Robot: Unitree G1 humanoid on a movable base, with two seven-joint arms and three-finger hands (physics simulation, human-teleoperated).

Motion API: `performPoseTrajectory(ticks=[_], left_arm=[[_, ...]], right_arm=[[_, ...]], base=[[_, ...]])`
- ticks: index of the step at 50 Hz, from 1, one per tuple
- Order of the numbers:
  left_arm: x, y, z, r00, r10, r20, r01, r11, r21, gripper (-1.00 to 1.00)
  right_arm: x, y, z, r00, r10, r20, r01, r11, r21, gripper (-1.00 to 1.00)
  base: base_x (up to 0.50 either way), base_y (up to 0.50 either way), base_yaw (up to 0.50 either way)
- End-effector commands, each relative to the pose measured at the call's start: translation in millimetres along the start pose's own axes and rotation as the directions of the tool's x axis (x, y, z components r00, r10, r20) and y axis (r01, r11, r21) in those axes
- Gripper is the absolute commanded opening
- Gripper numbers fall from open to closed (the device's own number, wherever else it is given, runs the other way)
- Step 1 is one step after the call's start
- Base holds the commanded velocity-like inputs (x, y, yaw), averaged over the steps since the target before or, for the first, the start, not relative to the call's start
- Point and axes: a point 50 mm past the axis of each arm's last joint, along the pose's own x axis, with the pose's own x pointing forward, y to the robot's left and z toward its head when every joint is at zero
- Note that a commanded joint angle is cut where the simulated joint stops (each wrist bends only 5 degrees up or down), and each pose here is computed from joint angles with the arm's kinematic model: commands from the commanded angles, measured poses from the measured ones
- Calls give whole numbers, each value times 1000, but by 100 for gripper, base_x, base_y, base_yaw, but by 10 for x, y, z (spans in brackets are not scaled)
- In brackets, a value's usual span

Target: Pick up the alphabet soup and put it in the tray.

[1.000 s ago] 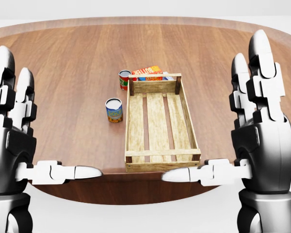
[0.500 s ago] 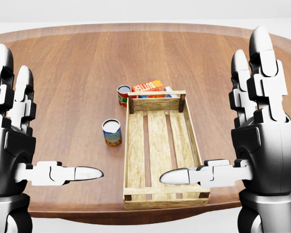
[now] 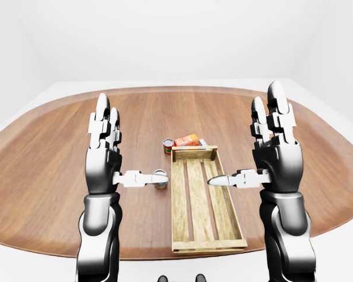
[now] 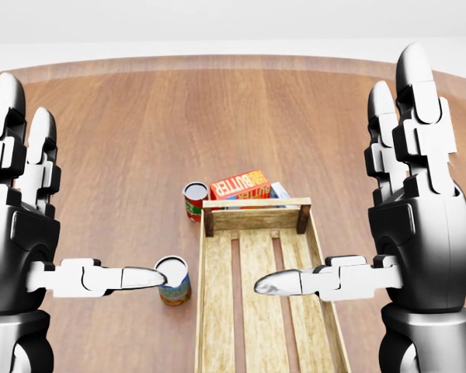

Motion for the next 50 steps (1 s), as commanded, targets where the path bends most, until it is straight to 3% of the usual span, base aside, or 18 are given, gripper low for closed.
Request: performPoseTrajectory(ticks=[1,14,38,50], left_arm=[[-19,-1,-4,1000,-5,-5,5,1000,-16,100],[-17,-3,1,1000,-6,-3,5,1000,-17,100],[-34,-21,-32,1000,-13,-20,13,1000,-13,100],[21,-7,-10,999,-35,-3,35,998,54,100]], right_arm=[[2,5,-13,1000,1,-5,-1,1000,0,100],[11,4,-4,1000,-2,1,2,1000,2,100],[-4,12,-14,1000,5,-7,-5,1000,-1,100],[-7,3,-25,1000,2,-13,-2,1000,-1,100]], base=[[50,0,0],[49,0,0],[0,0,0],[0,0,0]])
